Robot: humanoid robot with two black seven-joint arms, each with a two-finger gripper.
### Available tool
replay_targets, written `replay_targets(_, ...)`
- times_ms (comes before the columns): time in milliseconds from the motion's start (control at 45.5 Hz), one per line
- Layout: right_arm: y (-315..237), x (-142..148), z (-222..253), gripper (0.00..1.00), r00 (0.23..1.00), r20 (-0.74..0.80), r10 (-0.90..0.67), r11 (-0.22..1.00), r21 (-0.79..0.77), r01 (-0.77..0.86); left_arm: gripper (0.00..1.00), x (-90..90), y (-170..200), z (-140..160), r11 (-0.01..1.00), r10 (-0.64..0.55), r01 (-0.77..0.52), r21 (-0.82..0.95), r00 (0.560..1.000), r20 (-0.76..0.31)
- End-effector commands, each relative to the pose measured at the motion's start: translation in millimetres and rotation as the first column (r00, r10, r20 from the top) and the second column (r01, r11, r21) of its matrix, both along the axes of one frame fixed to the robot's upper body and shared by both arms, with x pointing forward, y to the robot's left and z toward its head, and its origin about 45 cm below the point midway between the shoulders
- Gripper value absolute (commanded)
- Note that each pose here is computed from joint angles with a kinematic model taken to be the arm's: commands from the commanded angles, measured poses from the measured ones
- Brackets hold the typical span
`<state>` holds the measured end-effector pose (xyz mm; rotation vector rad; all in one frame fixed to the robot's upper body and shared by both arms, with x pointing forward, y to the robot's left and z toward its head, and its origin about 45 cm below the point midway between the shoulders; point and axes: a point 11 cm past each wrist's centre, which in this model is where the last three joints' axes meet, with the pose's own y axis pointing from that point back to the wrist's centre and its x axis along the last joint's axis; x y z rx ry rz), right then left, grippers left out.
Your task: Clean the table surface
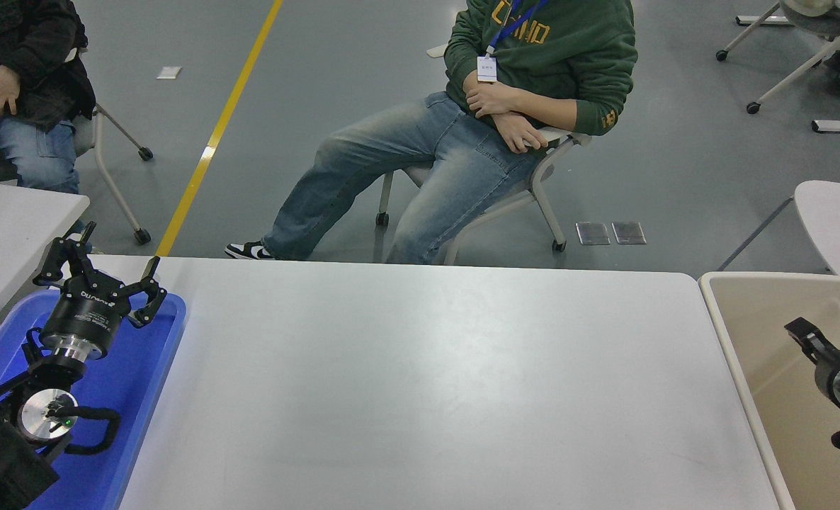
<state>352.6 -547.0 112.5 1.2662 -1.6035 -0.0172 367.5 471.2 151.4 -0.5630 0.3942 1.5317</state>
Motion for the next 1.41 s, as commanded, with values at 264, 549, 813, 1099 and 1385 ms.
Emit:
replay_targets(264,79.1,43.1,54.5,1.00,0.968,0.245,0.048,0.904,0.401,-0.146,1.00,0.0,0.1,0.1,1.000,0.000,0.000,0.000,1.000,0.001)
replay_targets(549,175.8,69.7,66.7,1.00,0.930,0.352,0.108,0.762,0.571,-0.305,1.00,0.0,0.1,0.1,1.000,0.000,0.000,0.000,1.000,0.001)
replay_targets(813,244.6,87.0,69.8,1.00,0.894,0.444,0.056,0.629,0.681,-0.377,1.00,0.0,0.1,0.1,1.000,0.000,0.000,0.000,1.000,0.001)
replay_targets(1099,323.6,83.8,55.9,1.00,0.876,0.473,-0.094,0.412,0.820,-0.399,1.00,0.0,0.1,0.1,1.000,0.000,0.000,0.000,1.000,0.001)
replay_targets(1385,351.7,80.6,45.1,1.00,0.862,0.463,-0.206,0.321,0.864,-0.387,1.00,0.0,0.1,0.1,1.000,0.000,0.000,0.000,1.000,0.001)
